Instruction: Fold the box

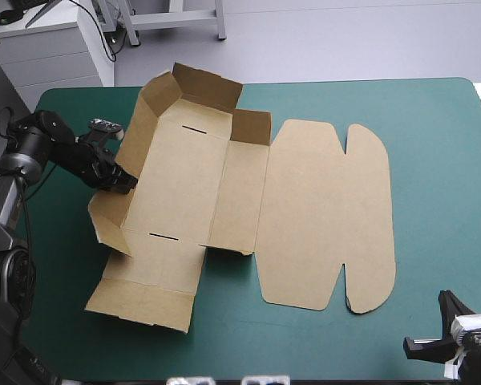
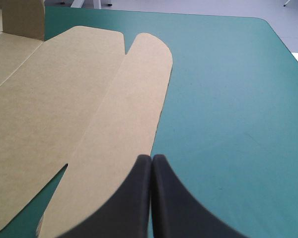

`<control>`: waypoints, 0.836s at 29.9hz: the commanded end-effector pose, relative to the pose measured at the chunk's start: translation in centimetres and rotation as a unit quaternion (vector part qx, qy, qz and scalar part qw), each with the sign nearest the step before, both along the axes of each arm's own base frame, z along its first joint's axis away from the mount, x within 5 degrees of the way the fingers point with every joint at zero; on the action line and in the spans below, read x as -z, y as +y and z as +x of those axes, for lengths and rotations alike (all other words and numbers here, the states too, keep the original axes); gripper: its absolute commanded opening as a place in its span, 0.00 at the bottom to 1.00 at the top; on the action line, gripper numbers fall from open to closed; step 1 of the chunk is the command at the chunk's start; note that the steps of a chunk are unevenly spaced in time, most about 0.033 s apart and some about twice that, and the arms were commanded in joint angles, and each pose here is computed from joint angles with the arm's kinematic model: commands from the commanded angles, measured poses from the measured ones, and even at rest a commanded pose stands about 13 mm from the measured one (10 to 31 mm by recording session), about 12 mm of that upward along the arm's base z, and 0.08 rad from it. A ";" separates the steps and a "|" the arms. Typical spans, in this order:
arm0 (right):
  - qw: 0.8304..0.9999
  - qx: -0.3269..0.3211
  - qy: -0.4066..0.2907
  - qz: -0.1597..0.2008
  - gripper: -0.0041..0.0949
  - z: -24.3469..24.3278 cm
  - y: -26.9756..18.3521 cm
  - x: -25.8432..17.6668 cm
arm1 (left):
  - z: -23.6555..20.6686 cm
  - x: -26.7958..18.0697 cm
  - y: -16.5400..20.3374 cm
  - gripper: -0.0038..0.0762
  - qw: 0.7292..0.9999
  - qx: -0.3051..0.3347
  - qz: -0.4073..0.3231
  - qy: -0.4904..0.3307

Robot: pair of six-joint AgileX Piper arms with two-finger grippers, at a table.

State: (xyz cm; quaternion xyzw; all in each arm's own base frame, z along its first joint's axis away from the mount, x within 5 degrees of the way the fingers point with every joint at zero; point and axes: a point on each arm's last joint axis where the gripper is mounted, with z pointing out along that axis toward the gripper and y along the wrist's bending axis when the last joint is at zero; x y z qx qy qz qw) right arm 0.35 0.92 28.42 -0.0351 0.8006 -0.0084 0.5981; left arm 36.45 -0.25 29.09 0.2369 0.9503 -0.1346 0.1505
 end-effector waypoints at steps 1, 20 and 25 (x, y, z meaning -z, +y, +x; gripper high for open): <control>0.998 0.005 -0.064 -0.003 0.02 -0.4 0.0 -1.5 | -0.9 -3.6 -1.9 0.04 0.996 0.066 0.019 -0.051; 0.998 -0.008 -0.066 0.019 0.02 -0.4 0.3 -1.5 | 1.4 -6.3 -9.5 0.04 0.873 0.261 0.284 -0.299; 0.998 -0.008 -0.066 0.019 0.02 -0.4 0.3 -1.5 | 1.5 -7.0 -11.0 0.04 0.830 0.290 0.330 -0.343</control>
